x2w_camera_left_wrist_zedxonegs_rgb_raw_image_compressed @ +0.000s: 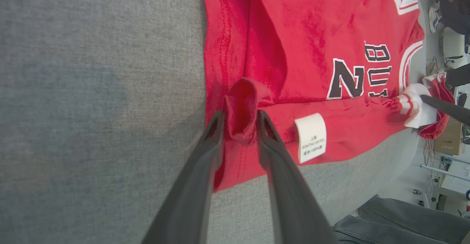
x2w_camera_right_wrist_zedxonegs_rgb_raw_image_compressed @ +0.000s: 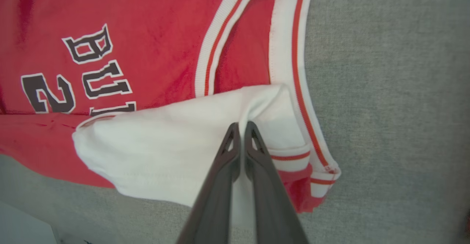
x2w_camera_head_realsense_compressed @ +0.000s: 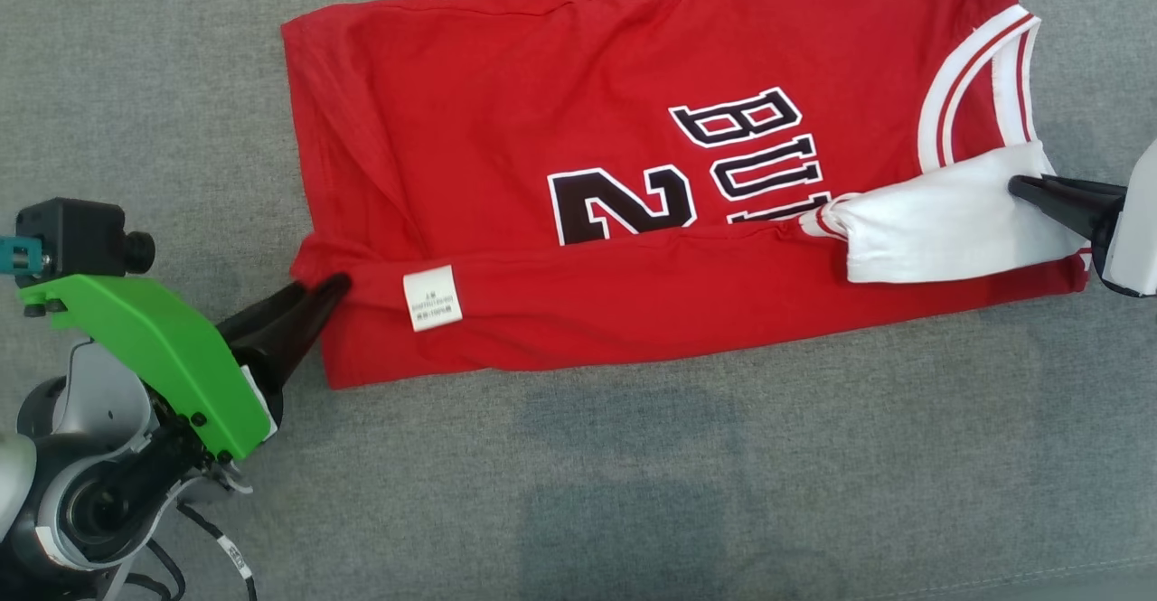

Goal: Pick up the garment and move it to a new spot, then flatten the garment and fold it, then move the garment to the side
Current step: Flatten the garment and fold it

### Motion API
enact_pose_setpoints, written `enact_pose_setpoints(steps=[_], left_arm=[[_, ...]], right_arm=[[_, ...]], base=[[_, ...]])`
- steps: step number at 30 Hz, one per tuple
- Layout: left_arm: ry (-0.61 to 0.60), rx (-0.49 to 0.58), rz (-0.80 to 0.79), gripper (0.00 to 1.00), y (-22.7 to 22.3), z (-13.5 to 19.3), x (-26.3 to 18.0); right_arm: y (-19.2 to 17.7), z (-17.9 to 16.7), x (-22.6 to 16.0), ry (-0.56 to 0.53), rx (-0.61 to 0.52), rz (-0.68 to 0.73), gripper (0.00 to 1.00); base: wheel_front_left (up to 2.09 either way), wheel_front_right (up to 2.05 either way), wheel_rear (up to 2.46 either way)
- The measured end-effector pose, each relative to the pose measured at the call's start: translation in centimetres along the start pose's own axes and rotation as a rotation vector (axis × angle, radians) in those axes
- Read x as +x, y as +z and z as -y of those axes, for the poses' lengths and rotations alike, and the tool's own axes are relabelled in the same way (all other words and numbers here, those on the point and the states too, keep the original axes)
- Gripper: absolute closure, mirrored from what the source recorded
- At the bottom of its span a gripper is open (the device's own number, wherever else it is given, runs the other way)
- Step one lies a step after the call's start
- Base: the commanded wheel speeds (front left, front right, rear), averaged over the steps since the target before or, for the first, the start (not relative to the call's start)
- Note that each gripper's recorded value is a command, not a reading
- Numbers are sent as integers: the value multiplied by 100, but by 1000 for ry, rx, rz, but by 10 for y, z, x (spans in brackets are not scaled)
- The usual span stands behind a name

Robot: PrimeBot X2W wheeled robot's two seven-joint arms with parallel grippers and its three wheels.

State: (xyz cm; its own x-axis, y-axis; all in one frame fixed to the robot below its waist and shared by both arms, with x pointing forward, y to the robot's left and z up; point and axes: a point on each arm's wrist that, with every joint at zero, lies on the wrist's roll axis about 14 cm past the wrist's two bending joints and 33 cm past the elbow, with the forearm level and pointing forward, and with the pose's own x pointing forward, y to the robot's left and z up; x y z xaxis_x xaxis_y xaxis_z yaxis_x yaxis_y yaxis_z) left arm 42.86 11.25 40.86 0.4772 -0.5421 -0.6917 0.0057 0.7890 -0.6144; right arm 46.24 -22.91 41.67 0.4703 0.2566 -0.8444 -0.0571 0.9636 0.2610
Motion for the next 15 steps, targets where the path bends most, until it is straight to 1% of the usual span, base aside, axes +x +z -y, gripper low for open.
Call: enact_pose_setpoints(steps=[2,4,8,10,11,13,15], left_arm=[[-4,3,10,0,3,1,1],[-16,-2,46,0,11,4,1],[-16,13,137,0,29,5,-6],[-18,15,172,0,30,6,-12],[-25,10,181,0,27,8,-14],[-34,6,200,0,19,10,-21],[-14,31,255,0,17,7,-30]], right_arm=[[2,0,0,-6,-2,16,0],[10,2,-3,-18,-9,72,0],[35,8,-17,-76,-37,244,0],[51,19,-32,-123,-19,370,0],[55,20,-37,-136,-26,405,0],[57,19,-47,-147,-36,458,0],[49,17,-55,-154,-57,472,0]], base=[[0,0,0],[0,0,0],[0,0,0],[0,0,0],[0,0,0],[0,0,0],[0,0,0]])
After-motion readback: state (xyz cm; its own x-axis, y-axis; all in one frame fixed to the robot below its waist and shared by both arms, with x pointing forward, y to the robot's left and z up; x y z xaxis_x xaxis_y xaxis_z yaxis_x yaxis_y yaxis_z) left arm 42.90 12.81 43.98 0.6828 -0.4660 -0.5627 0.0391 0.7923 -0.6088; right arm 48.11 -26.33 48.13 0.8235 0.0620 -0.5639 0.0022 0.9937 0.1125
